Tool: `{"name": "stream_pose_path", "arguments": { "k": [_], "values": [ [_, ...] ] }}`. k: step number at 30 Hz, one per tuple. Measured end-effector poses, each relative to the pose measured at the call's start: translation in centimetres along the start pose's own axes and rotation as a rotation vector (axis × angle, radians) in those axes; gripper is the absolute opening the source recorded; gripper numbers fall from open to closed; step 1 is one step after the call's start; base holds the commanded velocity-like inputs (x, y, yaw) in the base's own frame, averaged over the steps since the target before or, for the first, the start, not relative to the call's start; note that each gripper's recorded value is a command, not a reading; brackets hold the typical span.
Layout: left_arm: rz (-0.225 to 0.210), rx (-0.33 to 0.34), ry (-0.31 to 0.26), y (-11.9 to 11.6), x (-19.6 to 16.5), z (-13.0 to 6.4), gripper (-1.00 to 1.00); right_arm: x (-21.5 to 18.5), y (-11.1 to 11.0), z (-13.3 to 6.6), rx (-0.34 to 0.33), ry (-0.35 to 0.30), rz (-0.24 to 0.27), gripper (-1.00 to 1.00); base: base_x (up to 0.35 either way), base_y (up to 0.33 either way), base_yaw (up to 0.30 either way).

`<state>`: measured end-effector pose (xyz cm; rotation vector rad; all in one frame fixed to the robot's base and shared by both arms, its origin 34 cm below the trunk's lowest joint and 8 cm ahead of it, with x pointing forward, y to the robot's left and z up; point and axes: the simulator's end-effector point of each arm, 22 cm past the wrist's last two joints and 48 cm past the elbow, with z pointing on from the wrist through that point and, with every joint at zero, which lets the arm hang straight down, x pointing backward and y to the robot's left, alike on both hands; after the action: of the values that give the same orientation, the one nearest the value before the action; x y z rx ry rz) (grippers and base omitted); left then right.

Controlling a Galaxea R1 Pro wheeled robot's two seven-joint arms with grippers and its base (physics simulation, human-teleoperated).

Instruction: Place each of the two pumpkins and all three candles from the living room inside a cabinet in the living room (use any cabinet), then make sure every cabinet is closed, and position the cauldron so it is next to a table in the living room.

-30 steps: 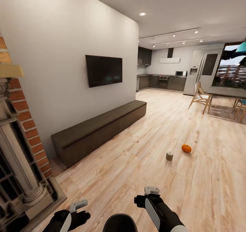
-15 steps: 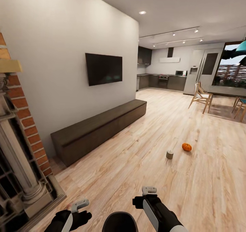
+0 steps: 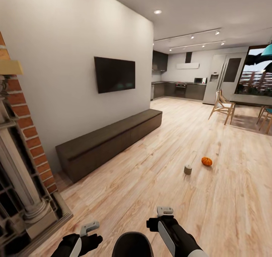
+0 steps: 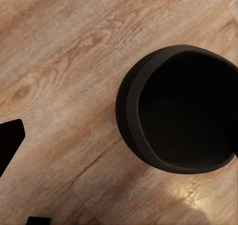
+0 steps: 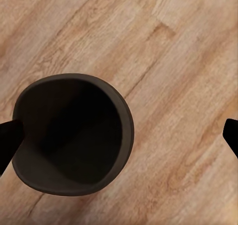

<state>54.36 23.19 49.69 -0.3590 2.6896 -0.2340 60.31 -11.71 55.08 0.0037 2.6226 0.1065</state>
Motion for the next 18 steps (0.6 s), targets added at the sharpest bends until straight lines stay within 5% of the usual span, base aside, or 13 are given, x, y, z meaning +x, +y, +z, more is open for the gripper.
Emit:
{"name": "stream_pose_path", "arguments": {
  "k": [18],
  "values": [
    [-0.002, 0.005, 0.002, 0.6, 1.9, 3.0, 1.00, 2.2, -0.3, 2.8, 0.001, 0.000, -0.001, 1.00, 0.000, 0.000, 0.000]
  ]
}}
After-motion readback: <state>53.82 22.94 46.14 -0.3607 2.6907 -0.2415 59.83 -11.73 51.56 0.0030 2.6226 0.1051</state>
